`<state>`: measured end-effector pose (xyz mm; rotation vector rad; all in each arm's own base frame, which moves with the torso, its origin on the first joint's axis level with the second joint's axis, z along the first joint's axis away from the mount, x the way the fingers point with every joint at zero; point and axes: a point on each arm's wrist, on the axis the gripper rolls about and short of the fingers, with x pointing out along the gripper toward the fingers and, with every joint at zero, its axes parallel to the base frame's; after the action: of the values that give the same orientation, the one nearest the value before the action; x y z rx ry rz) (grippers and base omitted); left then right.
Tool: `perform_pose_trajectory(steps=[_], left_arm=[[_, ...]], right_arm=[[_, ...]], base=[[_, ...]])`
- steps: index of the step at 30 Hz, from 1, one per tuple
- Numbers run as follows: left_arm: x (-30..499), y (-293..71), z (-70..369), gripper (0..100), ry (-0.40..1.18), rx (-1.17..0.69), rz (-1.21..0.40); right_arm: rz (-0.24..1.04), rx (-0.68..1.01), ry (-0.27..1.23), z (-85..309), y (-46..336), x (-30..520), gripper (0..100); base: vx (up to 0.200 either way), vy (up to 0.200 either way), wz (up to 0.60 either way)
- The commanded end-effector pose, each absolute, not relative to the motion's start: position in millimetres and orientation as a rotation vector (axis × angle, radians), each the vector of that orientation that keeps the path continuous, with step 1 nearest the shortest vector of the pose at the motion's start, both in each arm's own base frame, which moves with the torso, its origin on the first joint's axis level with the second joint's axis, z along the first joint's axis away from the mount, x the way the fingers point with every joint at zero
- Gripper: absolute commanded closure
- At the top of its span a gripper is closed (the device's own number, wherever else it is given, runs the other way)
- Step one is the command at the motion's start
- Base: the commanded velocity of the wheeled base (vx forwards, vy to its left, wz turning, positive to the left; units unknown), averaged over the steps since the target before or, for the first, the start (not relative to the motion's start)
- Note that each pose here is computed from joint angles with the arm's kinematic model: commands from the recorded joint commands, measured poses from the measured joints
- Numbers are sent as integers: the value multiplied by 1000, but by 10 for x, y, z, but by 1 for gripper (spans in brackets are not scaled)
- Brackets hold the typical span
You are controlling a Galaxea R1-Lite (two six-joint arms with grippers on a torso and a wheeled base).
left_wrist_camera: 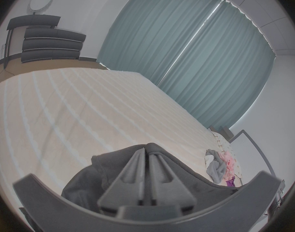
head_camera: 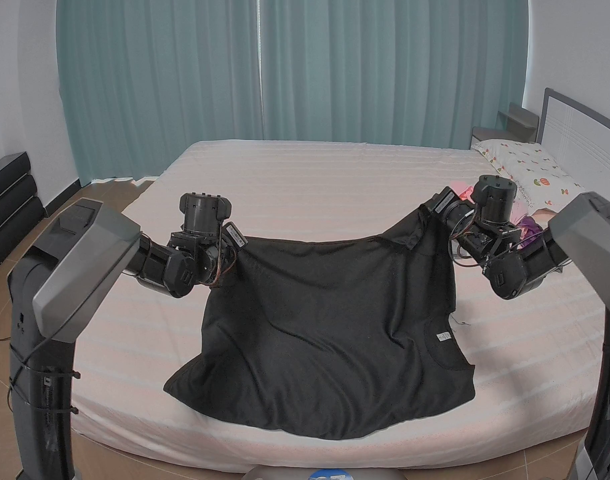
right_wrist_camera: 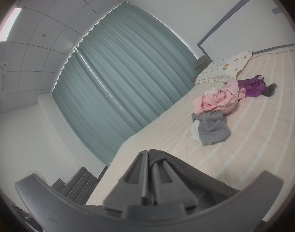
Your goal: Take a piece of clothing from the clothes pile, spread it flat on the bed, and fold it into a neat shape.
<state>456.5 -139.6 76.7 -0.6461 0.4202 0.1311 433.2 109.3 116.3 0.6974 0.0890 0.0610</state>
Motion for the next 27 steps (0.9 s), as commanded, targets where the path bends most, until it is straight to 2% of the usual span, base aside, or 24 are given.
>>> perform_pose_trajectory(steps=[1,5,8,9,15,19,22,23,27], left_arm=[[4735,-1382,292,0,473,-647,170],[4811,-1341,101,0,485,-647,194],[4811,-1341,101,0,485,-647,194],[4922,-1230,84,0,447,-654,231],[5050,-1072,273,0,344,-712,293],[5053,-1037,293,0,336,-712,310],[4987,-1016,210,0,391,-686,327],[4898,-1007,154,0,459,-650,338],[4781,-893,93,0,552,-641,341]], right_arm=[[13,681,158,589,1135,4583,0],[-2,679,188,278,1151,4676,0],[-2,679,188,278,1151,4676,0],[-44,696,90,297,998,4844,0],[-119,714,-12,468,740,4981,0],[-133,707,15,394,721,4960,0],[-141,695,78,306,712,4840,0],[-124,694,106,339,726,4756,0],[-72,696,181,386,721,4544,0]], base=[[0,0,0],[0,0,0],[0,0,0],[0,0,0],[0,0,0],[0,0,0],[0,0,0],[0,0,0],[0,0,0]])
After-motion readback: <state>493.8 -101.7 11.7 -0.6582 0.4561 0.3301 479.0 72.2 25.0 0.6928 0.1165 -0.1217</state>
